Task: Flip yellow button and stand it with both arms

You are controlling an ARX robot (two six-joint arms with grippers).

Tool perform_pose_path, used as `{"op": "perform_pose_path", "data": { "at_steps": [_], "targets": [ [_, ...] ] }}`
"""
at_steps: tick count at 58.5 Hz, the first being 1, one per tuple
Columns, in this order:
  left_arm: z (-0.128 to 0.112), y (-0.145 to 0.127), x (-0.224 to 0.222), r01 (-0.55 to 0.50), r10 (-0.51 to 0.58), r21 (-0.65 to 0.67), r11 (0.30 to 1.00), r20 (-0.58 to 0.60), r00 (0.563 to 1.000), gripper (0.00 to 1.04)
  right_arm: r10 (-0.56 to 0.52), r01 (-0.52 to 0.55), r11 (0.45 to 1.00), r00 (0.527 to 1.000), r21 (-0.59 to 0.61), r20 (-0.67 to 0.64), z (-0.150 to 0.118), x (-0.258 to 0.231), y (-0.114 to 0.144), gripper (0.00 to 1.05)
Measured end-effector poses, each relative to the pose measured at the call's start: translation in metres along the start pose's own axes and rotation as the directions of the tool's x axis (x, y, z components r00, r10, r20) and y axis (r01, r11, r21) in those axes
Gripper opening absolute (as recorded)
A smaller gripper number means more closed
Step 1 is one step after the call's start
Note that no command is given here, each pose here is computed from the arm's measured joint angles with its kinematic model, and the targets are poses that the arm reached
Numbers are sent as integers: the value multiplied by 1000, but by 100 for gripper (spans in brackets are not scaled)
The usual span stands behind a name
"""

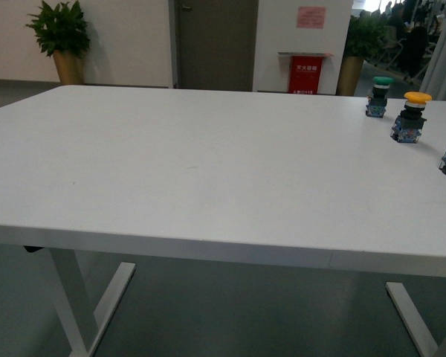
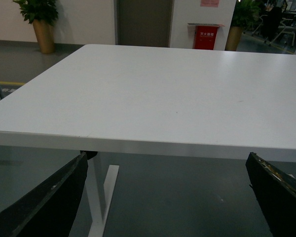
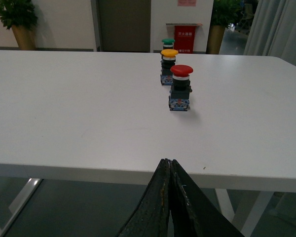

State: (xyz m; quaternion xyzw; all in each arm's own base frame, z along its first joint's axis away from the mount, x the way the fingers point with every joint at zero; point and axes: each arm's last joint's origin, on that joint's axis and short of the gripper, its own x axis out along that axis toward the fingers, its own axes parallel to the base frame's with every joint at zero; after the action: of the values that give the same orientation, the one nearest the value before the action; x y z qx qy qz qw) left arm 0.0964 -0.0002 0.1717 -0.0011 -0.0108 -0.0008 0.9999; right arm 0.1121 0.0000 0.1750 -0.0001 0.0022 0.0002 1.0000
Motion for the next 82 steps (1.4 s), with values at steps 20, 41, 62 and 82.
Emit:
{"op": "perform_pose_path", "data": {
  "at_steps": [20,41,62,82],
  "targets": [
    [0,0,0,0,0,0,1000,0,1000,99,0,0,1000,1000,0,-2,-8,-8,0,3],
    [0,0,0,0,0,0,1000,0,1000,99,0,0,1000,1000,0,13,-8,-15,0,3],
    [0,0,0,0,0,0,1000,0,1000,99,0,0,1000,1000,0,13,-8,-15,0,59],
    [0,0,0,0,0,0,1000,0,1000,99,0,0,1000,1000,0,13,-8,-15,0,97]
  ]
}}
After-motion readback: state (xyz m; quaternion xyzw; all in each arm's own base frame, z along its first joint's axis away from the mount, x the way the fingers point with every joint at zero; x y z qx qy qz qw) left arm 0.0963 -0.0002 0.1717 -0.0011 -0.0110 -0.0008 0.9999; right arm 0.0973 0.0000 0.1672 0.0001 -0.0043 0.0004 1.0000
